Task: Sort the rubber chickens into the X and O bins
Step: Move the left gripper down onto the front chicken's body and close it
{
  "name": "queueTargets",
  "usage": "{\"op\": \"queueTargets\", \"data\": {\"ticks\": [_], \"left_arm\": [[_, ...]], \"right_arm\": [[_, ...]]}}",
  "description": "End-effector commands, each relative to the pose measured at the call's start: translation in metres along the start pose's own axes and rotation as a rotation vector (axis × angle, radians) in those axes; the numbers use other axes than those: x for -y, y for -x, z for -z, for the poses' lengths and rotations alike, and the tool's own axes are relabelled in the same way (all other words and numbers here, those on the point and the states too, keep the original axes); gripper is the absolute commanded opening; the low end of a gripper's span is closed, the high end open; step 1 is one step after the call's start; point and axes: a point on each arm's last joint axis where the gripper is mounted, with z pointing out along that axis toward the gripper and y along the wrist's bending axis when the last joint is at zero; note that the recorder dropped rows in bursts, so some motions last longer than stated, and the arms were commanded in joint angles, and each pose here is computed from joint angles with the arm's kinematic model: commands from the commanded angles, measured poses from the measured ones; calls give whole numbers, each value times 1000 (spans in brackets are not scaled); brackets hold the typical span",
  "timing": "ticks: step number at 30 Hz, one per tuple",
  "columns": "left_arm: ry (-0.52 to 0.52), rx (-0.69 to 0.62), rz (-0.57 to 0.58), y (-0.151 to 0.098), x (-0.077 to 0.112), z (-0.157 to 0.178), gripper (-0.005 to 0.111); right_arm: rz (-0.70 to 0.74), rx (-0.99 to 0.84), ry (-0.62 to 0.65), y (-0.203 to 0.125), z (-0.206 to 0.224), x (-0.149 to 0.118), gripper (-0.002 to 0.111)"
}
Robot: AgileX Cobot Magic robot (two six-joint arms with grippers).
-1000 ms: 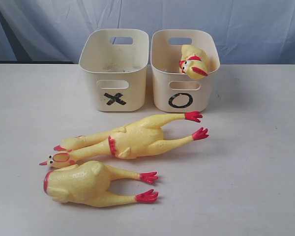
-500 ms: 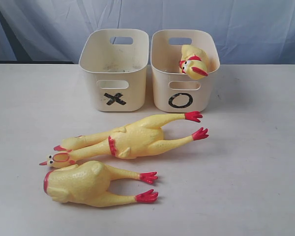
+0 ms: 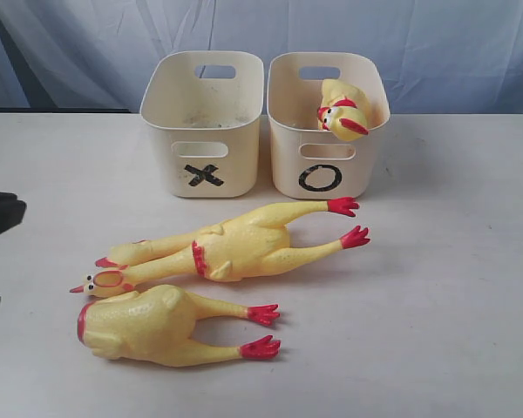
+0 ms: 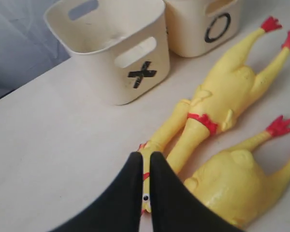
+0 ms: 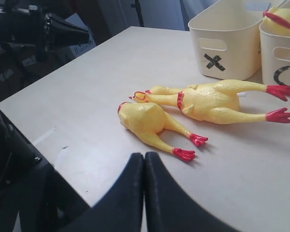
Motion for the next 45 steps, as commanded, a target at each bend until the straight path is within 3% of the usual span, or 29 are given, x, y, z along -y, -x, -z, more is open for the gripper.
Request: {"op": "queueTargets", "data": {"ticks": [1,11,20,23,27,32,37,40,45], "left_arm": [[-121,-26,-180,6,-1,-22,7],[-463,-84,-346,2,4,-70,3],[-608,-220,-338,-19,6,-107,4],[-640,-227,-382,-21,15,-114,15],[-633,-232,-437,-21,21,-120,42],[-604,-220,-408,-19,21,-122,65],[-572,-226,-307,-19,20,-129,76],[-584,-272,-253,-25,22,-134,76],[-612,-324,-263,-35,23,-141,76]], "right_arm": [[0,19,2,0,0,0,0],[-25,28,37,1,0,-3,0],[-25,28,37,1,0,-3,0],[-25,28,37,1,0,-3,0],[-25,28,37,1,0,-3,0],[-25,28,37,1,0,-3,0],[-25,28,37,1,0,-3,0],[-25,28,37,1,0,-3,0],[-25,28,37,1,0,-3,0]]}}
